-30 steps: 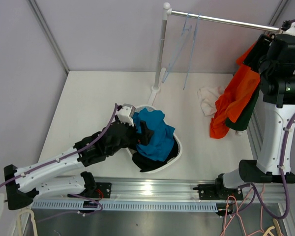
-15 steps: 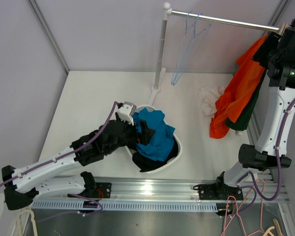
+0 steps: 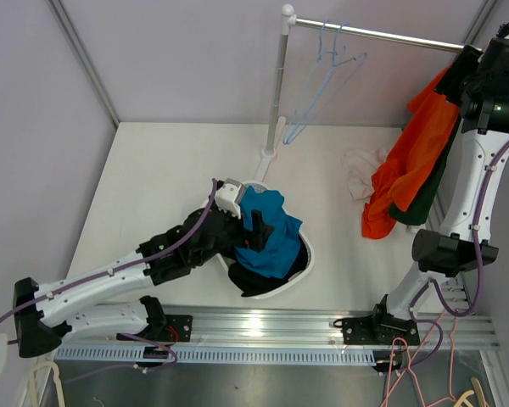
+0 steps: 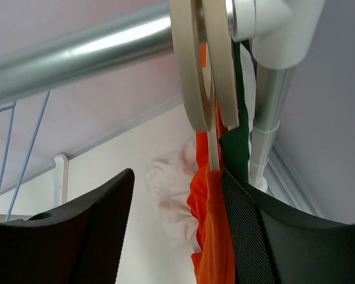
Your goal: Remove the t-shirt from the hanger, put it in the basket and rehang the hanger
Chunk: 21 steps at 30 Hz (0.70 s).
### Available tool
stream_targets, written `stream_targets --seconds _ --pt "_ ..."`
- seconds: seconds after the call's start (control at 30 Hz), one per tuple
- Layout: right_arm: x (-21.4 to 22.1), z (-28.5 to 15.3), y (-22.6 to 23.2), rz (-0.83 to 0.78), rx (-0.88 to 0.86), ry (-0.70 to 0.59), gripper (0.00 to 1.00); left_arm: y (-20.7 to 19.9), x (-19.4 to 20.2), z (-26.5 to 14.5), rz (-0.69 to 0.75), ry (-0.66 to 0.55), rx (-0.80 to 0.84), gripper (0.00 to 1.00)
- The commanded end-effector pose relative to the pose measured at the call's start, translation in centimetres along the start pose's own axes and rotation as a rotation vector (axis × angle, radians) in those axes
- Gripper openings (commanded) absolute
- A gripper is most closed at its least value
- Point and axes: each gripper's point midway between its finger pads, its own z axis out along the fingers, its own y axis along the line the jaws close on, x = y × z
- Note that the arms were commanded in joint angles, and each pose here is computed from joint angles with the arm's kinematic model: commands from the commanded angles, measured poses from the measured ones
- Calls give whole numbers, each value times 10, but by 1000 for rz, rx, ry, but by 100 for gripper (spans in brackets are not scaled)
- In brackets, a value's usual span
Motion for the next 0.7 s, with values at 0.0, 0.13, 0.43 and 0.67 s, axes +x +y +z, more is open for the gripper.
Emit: stream_targets --seconds 0.0,0.13,0.43,0.67 --pt "-30 6 7 5 -41 -97 65 -6 -6 7 22 -36 21 99" --pt "-28 23 7 7 -44 -94 64 -5 -8 11 29 -48 20 99" --pt "-25 44 4 -40 -28 -102 65 1 -1 17 25 -51 22 100" --pt "-25 51 6 -43 -35 -113 34 4 -2 18 21 -55 24 99"
